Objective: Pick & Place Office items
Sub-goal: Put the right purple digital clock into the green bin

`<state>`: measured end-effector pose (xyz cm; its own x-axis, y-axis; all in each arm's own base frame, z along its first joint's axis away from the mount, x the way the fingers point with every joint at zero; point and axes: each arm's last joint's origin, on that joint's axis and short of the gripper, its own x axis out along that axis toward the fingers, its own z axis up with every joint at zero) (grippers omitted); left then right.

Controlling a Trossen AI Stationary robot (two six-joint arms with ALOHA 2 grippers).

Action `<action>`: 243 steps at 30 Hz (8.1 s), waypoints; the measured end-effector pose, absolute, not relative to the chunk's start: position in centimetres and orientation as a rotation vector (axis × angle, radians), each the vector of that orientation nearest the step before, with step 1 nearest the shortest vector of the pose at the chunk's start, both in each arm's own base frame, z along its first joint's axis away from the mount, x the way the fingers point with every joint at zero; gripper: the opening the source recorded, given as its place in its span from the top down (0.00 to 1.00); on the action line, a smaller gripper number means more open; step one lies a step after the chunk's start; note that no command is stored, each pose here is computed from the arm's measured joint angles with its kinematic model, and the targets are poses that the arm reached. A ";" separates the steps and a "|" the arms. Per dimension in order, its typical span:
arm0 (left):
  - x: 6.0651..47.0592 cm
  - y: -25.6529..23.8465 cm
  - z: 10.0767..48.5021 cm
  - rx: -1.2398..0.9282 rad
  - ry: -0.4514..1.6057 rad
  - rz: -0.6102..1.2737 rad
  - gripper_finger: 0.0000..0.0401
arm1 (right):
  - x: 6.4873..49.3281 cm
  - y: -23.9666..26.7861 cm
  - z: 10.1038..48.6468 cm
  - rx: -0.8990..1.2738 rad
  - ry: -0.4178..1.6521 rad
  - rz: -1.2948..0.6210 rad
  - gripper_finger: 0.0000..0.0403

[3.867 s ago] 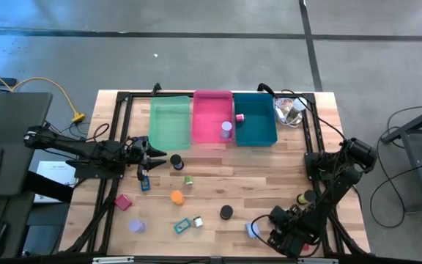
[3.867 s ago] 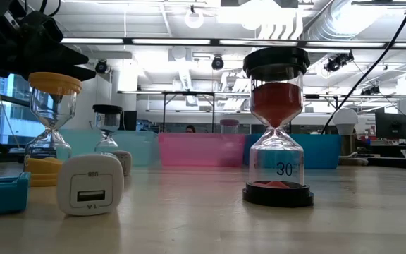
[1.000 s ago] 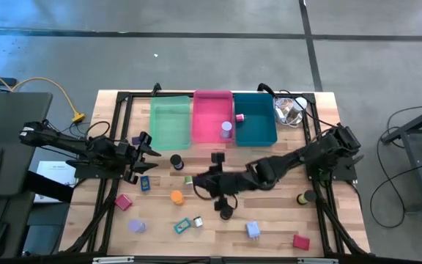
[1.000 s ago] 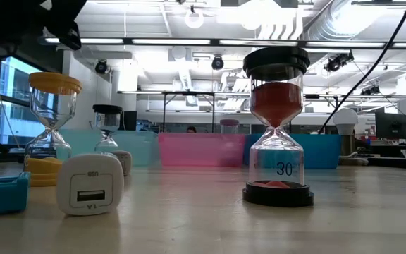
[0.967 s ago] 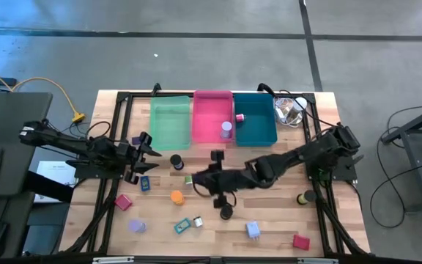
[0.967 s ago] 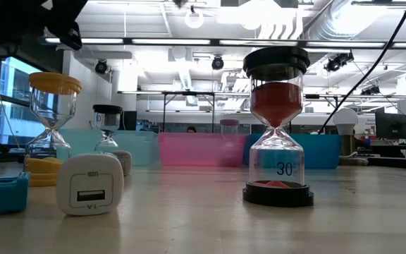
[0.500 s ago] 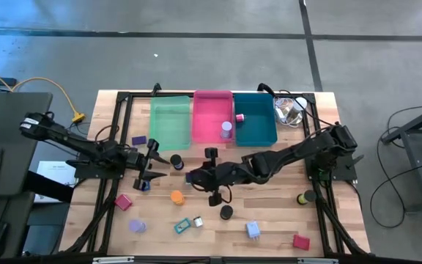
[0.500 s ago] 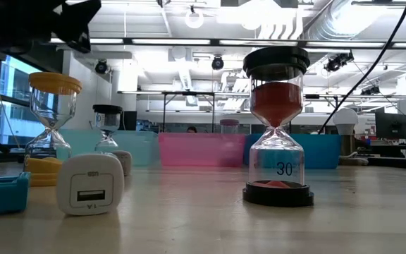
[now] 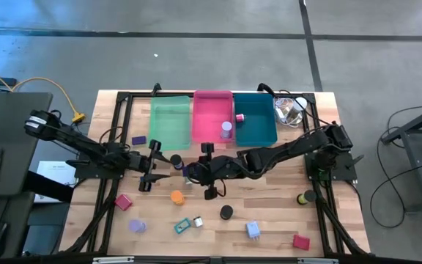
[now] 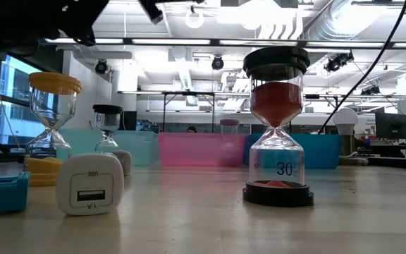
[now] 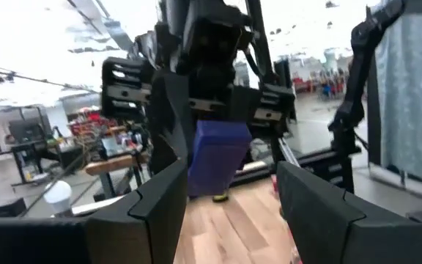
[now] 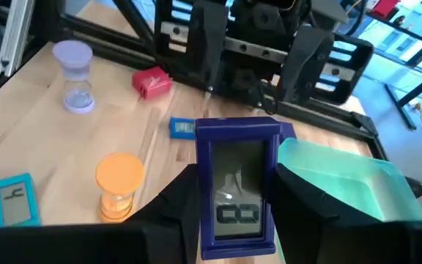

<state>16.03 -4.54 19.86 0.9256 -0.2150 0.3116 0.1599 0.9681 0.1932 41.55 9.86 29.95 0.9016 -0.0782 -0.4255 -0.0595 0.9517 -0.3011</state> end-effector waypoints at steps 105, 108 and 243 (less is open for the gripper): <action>19.4 -8.2 22.7 0.253 -0.334 0.259 0.49 | 41.6 9.2 30.0 -0.422 0.465 -0.066 0.70; 19.3 -8.5 22.7 0.290 -0.331 0.251 0.49 | 41.6 9.2 30.0 -0.422 0.465 -0.066 0.70; 18.5 11.6 27.9 -0.236 0.729 0.720 0.63 | 35.0 14.2 28.4 -0.384 0.715 -0.519 0.09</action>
<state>18.54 11.55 27.87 0.5220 0.5159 -0.6792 -0.6727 0.7386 0.0440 34.97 14.24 28.41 0.6389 -0.5697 -0.5170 0.3157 0.8070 -0.4991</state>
